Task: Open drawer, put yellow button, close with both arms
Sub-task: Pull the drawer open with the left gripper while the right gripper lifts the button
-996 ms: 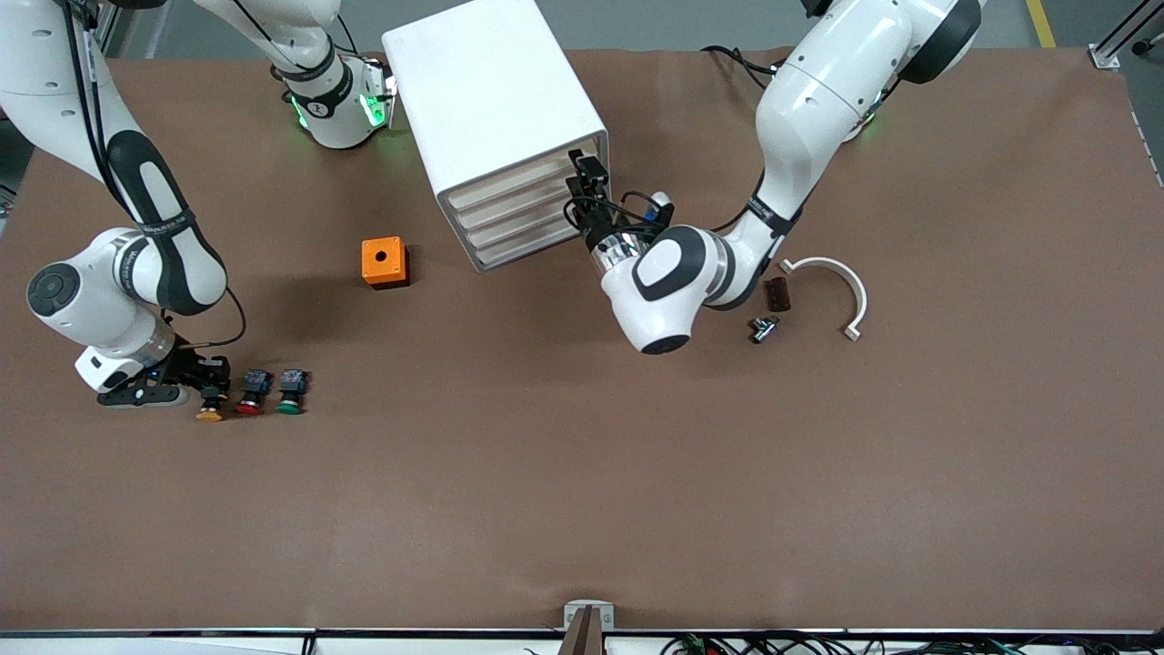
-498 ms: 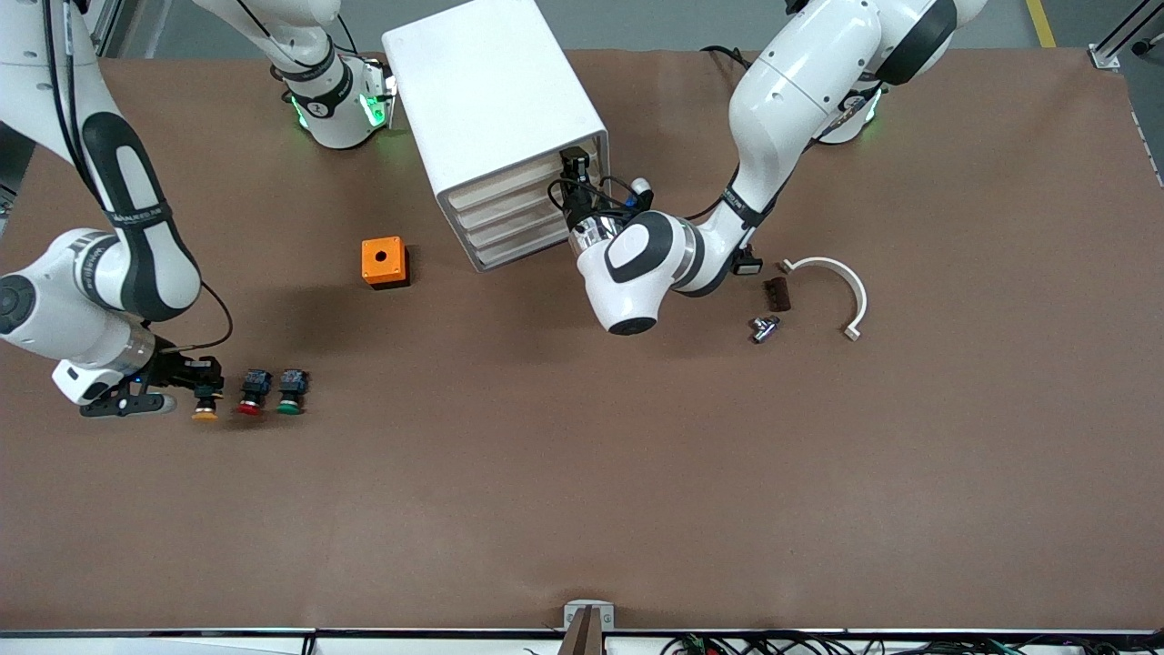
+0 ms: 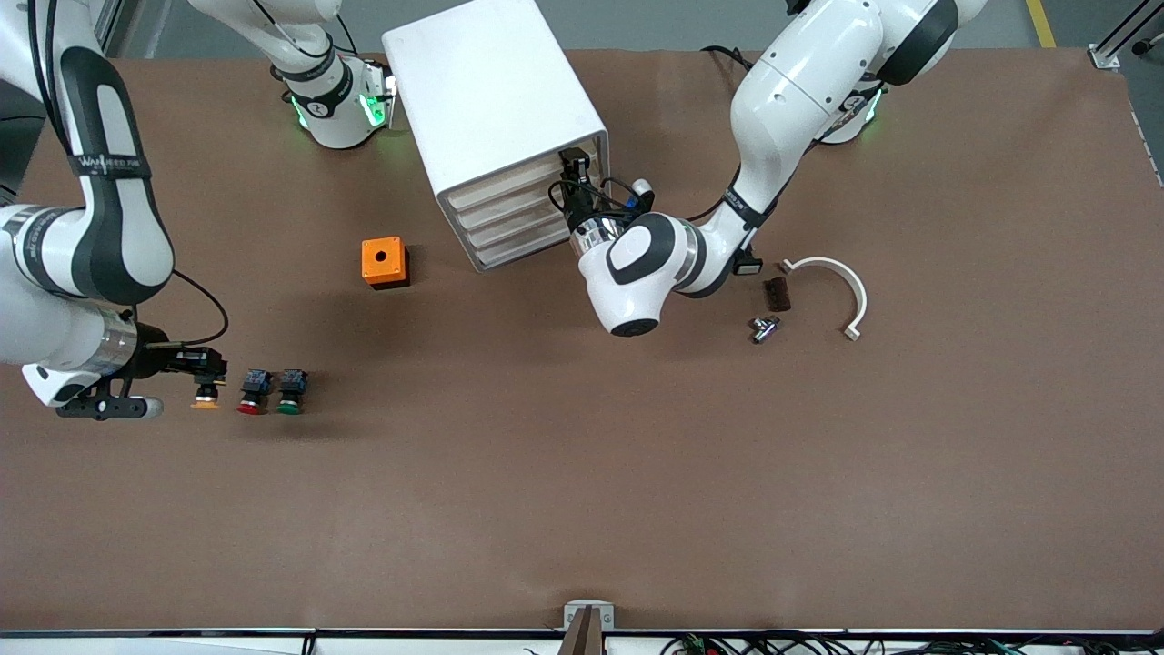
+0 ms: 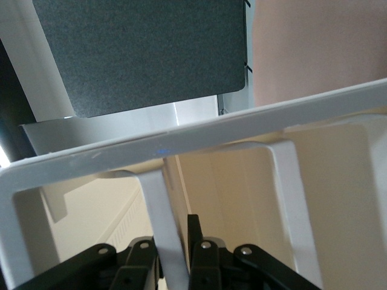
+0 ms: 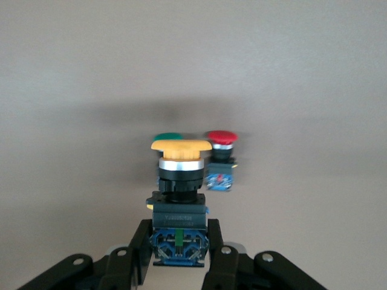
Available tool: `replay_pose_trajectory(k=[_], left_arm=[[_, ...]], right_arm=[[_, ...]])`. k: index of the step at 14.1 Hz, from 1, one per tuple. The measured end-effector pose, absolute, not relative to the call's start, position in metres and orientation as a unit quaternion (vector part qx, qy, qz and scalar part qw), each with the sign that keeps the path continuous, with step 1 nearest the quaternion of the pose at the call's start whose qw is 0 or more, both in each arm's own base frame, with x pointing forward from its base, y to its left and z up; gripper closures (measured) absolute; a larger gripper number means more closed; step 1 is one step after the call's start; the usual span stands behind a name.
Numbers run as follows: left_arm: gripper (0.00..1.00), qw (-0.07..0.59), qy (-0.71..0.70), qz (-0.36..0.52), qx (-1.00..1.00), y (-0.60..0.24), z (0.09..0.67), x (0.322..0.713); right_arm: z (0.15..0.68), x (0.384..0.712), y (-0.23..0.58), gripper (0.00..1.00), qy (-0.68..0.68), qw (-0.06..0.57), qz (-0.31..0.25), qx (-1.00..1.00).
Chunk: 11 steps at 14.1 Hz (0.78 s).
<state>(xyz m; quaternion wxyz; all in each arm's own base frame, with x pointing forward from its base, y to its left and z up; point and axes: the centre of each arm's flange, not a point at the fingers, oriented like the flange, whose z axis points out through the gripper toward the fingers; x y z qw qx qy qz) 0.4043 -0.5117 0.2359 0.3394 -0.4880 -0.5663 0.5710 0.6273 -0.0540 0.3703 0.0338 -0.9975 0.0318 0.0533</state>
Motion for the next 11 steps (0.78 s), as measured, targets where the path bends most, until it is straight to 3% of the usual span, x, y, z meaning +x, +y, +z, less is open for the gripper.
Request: replay_pose_trajectory(k=[11], left_arm=[[0.83,0.263,-0.607,0.605,-0.443,-0.434,0.242,0.498]], right_arm=[[0.471,0.599,0.083,0.59,0.162,0.018,0.065,-0.985]])
